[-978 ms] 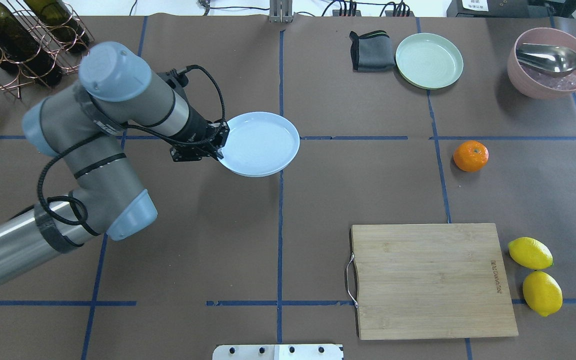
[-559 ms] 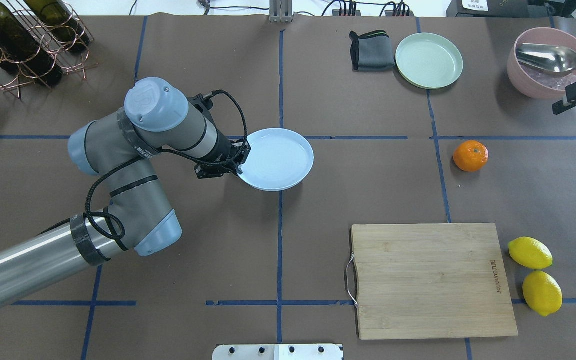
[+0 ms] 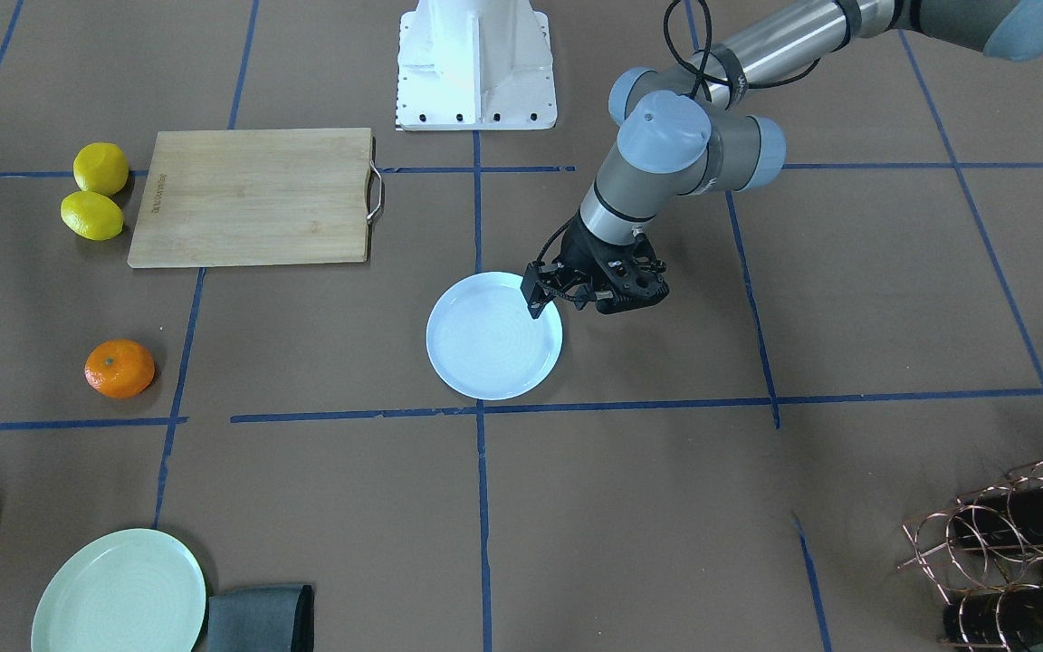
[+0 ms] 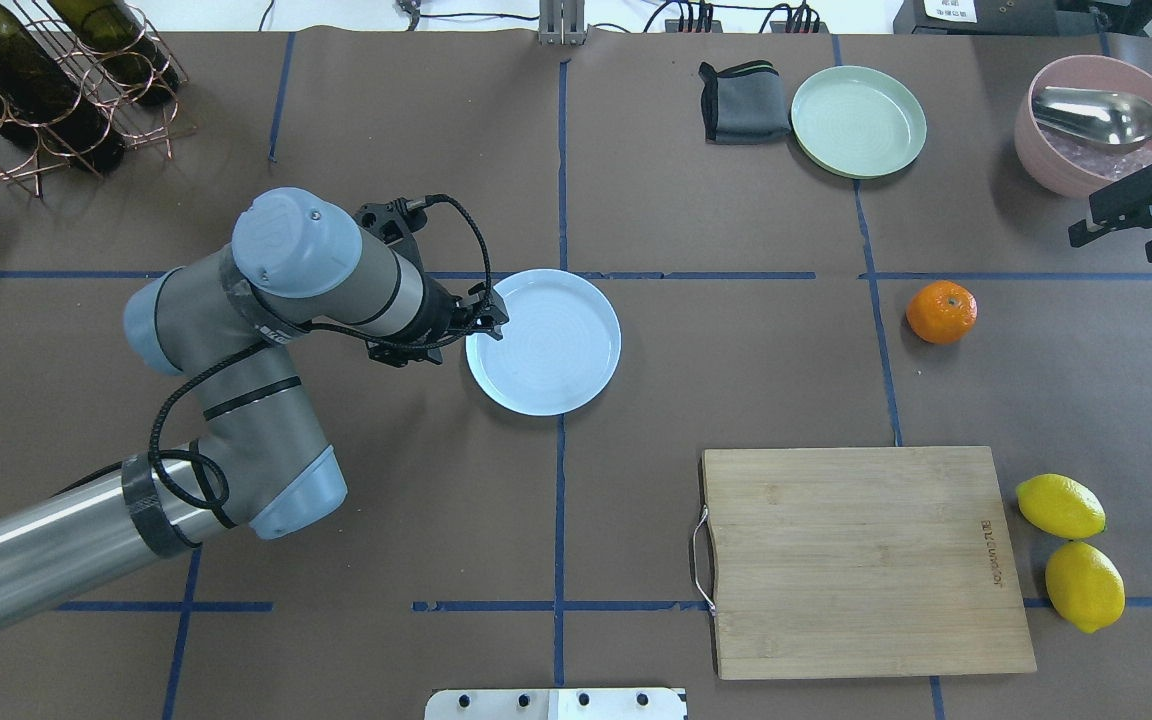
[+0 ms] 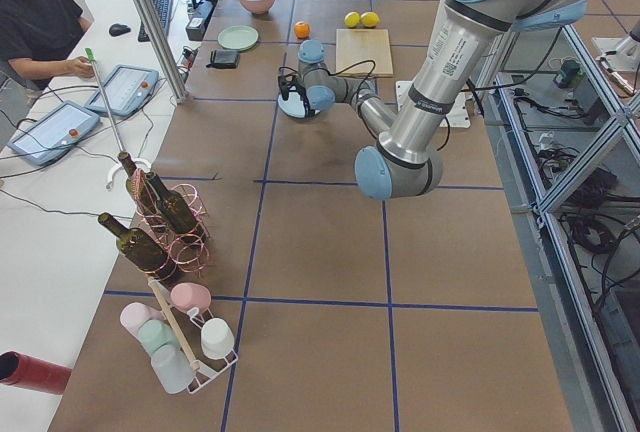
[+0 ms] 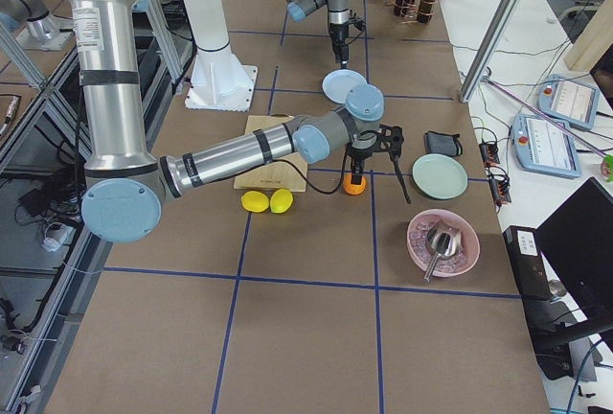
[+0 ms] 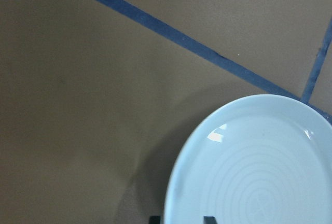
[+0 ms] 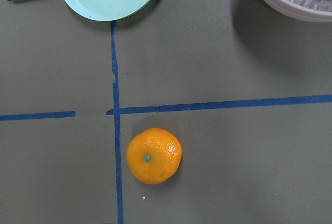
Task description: Pick orange to plate
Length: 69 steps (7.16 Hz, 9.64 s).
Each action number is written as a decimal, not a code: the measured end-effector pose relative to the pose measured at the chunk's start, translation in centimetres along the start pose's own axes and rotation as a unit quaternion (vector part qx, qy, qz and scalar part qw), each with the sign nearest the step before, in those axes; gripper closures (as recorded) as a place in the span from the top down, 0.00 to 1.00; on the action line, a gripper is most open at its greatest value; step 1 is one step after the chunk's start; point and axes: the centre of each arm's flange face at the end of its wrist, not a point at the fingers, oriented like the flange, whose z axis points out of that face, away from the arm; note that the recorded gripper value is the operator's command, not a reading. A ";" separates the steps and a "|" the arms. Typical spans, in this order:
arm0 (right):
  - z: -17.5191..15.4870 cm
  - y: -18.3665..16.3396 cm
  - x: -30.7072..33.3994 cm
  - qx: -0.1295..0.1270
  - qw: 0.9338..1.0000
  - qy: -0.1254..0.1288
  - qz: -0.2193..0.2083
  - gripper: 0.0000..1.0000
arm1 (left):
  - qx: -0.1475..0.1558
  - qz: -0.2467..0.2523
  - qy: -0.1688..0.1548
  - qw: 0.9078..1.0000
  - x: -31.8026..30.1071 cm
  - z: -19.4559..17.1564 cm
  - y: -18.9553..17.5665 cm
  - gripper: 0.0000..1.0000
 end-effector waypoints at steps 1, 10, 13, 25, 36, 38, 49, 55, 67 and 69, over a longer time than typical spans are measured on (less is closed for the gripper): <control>1.4 -0.1 -0.5 -0.002 1.000 0.013 -0.005 1.00 | 0.012 0.021 -0.003 1.000 -1.0 -1.5 -1.4 1.00; 16.4 0.8 -7.1 -0.011 0.994 0.084 -0.070 1.00 | 0.059 0.082 -0.051 0.994 -2.5 -10.2 -7.8 1.00; 18.2 1.3 -7.0 -0.018 0.992 0.098 -0.076 1.00 | 0.060 0.082 -0.050 0.994 -2.6 -10.3 -7.9 1.00; 17.7 -1.2 -6.8 -0.007 0.993 0.099 -0.067 0.00 | 0.060 0.080 -0.052 0.994 -2.8 -10.3 -8.0 1.00; 22.8 4.2 -50.5 0.062 0.995 0.008 0.073 0.00 | 0.054 0.250 -0.119 0.960 -14.1 -18.5 -16.2 1.00; 25.6 5.4 -53.7 0.065 0.995 0.028 0.070 1.00 | 0.051 0.248 -0.115 0.960 -14.4 -18.8 -16.4 1.00; 4.5 -3.8 -15.4 -0.002 0.995 0.071 -0.069 1.00 | -0.006 0.301 -0.171 0.938 -31.2 -28.3 -22.9 1.00; -5.2 -2.7 24.0 -0.024 0.993 0.056 -0.098 1.00 | -0.097 0.316 -0.171 0.928 -53.4 -33.3 -22.9 1.00; -4.7 0.5 26.5 -0.019 0.999 0.035 -0.004 1.00 | -0.105 0.281 -0.139 0.944 -57.8 -33.0 -21.2 1.00; -4.1 0.5 26.0 -0.020 0.999 0.035 -0.008 1.00 | -0.105 0.281 -0.139 0.944 -57.8 -33.1 -21.2 1.00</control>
